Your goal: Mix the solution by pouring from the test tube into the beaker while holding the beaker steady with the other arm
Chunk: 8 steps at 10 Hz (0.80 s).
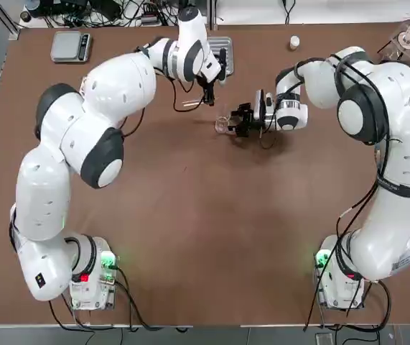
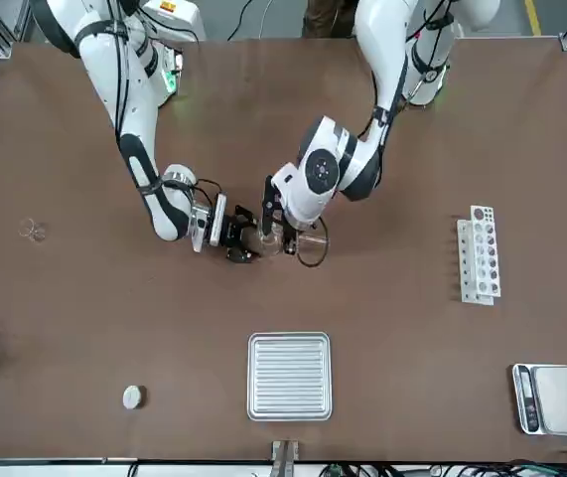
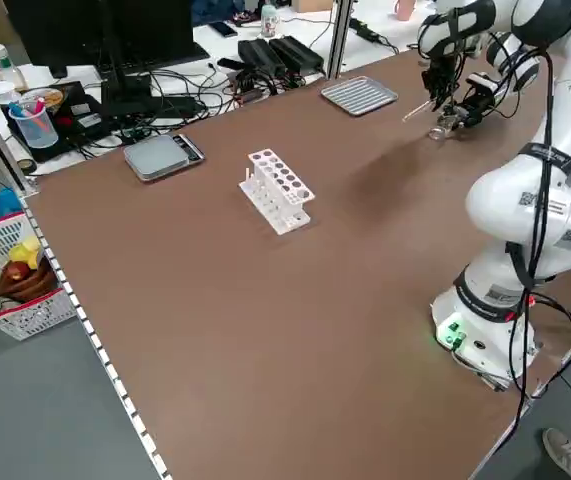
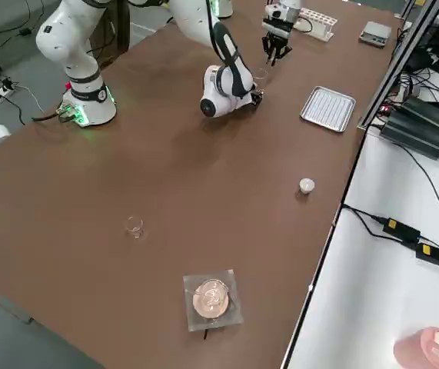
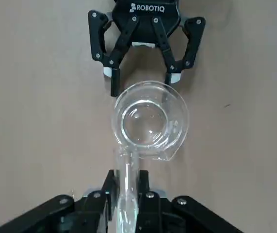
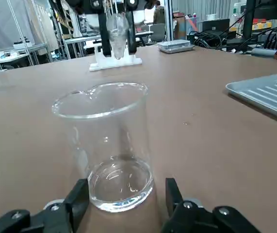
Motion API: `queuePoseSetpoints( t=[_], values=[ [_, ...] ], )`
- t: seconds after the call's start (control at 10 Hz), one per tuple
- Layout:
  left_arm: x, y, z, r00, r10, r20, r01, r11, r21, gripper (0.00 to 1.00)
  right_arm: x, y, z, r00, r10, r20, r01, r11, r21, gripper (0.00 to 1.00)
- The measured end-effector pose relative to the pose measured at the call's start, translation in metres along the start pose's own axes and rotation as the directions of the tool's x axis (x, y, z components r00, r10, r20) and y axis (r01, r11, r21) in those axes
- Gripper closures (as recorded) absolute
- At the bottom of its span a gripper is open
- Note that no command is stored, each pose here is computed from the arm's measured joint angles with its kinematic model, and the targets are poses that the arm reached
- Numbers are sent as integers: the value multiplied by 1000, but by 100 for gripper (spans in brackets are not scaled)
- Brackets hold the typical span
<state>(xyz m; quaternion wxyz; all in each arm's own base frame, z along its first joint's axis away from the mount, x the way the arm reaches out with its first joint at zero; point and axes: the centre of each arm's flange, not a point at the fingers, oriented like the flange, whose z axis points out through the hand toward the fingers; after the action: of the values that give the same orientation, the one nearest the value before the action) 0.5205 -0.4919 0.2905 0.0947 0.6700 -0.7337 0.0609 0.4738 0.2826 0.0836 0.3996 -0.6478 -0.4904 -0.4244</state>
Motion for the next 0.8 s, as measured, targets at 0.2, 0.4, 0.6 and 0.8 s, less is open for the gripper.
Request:
queuePoseSetpoints(
  t=[0.2,0.4,0.6,0.8],
  values=[
    [5,4,1,999,18,26,-18,1000,9,78,0,0,0,1000,0,-1,0,1000,0,28],
    [9,8,-1,998,32,48,-33,999,22,78,1,0,0,1000,0,-1,0,1000,0,28],
    [14,12,-1,996,39,75,-42,999,30,78,3,1,0,1000,-3,-3,3,1000,-1,28],
    [17,16,1,995,36,91,-39,999,28,78,4,1,0,1000,-3,-5,3,1000,-2,28]
  ],
)
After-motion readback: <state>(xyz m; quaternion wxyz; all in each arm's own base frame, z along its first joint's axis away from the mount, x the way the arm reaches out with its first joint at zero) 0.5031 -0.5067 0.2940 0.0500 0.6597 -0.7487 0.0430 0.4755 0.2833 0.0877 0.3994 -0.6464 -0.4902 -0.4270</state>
